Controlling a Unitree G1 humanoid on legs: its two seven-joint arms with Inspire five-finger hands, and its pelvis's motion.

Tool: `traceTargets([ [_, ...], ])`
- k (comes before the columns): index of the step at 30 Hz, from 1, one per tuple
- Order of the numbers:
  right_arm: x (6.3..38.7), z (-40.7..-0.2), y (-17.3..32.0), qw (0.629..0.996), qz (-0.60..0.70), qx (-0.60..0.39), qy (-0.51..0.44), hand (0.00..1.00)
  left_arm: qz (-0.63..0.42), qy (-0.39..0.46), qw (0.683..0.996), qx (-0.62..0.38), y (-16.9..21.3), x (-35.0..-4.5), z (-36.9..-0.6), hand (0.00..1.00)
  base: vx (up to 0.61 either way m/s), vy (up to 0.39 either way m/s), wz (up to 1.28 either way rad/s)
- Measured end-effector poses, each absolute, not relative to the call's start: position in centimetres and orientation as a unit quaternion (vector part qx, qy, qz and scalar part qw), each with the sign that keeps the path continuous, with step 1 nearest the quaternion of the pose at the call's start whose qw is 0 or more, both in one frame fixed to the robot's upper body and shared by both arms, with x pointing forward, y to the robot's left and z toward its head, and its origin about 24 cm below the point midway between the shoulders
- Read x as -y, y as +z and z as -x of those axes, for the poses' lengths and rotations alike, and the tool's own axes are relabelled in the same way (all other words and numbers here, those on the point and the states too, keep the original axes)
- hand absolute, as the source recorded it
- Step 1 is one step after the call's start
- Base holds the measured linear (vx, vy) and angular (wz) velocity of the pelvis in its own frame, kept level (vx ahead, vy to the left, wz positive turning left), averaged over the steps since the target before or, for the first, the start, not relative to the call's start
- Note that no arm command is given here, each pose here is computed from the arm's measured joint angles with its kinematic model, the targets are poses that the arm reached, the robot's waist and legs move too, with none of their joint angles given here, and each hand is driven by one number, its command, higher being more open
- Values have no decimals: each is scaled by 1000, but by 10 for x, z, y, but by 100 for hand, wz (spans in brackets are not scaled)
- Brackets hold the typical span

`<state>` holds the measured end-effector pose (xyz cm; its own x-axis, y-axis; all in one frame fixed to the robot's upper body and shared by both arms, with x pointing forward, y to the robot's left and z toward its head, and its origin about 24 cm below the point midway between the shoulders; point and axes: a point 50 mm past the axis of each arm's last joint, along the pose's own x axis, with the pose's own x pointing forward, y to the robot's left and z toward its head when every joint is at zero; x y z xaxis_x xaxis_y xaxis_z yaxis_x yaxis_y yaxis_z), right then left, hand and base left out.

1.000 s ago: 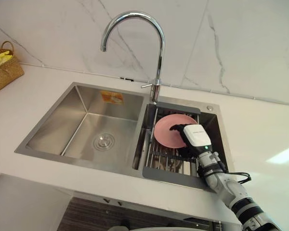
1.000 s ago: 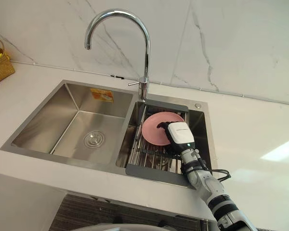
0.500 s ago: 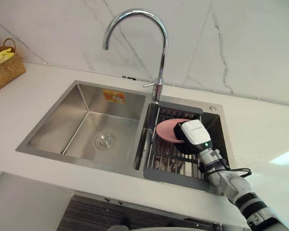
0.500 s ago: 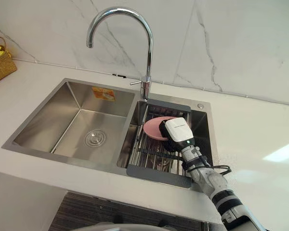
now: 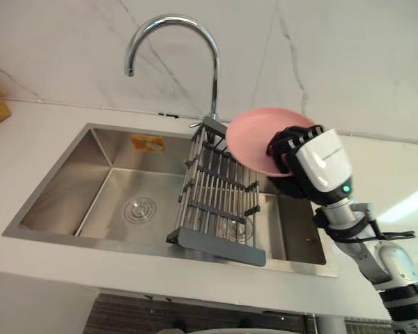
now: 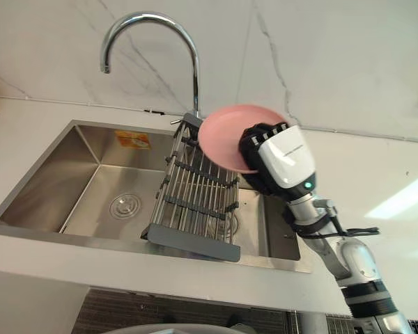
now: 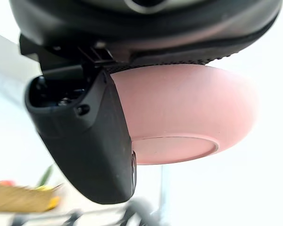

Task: Walk over to the sink, pick up the cup, carry it to the dishwasher, place the cup inside the dishwasher, then close the dishwasher door

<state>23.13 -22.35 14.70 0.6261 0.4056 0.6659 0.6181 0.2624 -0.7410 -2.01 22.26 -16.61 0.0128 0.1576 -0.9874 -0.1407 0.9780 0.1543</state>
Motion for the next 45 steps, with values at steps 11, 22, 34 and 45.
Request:
traceTargets([
  [11,288,-193,147,655,633,350,-218,0,-12,86,695,-714,-168,-215,32,100,1,3,-29],
  [22,345,-153,149,642,583,276,-415,0,-9,87,684,-724,-168,-214,33,100,-22,-12,-22],
  [34,327,-121,47,721,414,66,-551,0,20,116,708,-697,-170,-211,-10,100,-21,-1,-16],
  [45,337,-63,-3,655,307,-76,-687,0,-64,130,703,-696,-168,-212,-23,100,-19,5,-14],
])
